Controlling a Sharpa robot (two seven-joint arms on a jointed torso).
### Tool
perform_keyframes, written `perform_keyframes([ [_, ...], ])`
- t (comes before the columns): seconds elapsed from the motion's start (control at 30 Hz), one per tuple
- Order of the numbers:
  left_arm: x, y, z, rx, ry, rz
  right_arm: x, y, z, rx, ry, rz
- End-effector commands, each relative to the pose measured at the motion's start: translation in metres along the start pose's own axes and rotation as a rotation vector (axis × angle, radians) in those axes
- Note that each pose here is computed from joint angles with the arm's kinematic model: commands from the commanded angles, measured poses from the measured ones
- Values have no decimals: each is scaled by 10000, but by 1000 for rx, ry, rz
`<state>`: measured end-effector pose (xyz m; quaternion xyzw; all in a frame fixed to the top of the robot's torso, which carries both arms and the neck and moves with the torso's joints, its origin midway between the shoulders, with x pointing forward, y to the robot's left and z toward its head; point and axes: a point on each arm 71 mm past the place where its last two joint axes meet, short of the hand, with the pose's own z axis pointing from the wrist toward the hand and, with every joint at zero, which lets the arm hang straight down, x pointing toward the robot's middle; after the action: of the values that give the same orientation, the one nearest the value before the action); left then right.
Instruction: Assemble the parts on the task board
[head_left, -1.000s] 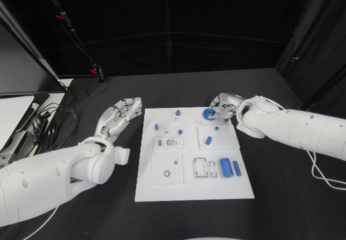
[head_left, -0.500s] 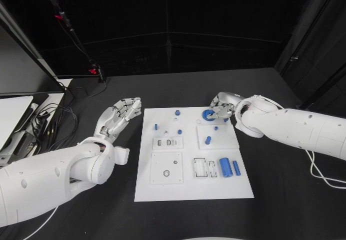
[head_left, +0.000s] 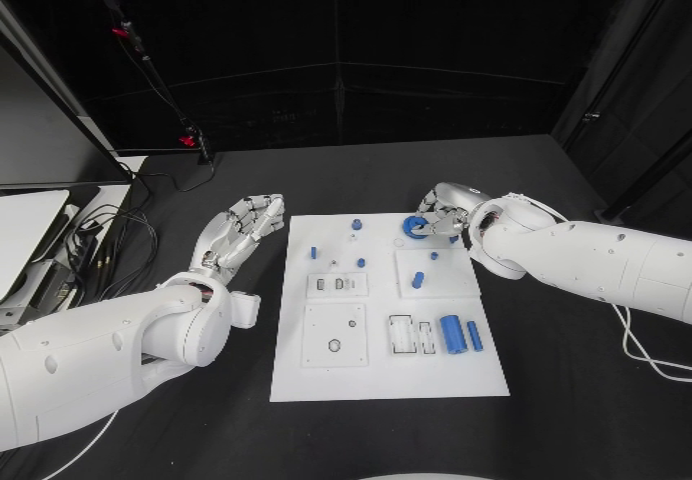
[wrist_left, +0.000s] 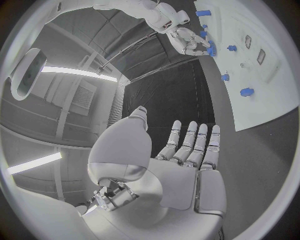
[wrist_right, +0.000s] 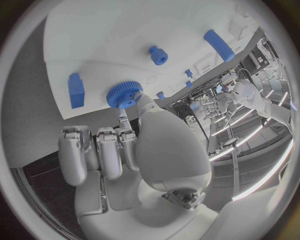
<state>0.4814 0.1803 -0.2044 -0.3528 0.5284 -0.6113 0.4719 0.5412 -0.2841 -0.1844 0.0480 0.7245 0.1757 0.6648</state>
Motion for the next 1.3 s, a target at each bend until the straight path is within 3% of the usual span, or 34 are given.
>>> perform_keyframes([
  [0.03, 7, -196, -23, 267, 11, -4, -75, 72, -20, -50, -91, 29],
  [0.2, 9, -193, -19, 266, 11, -3, -90, 204, -48, -80, -98, 49],
  [0.73, 22, -189, -10, 265, 13, -5, 65, 827, 78, -185, -22, 71],
  [1.3, 25, -182, -3, 263, 15, -5, 235, 1138, 227, -216, 56, 28],
])
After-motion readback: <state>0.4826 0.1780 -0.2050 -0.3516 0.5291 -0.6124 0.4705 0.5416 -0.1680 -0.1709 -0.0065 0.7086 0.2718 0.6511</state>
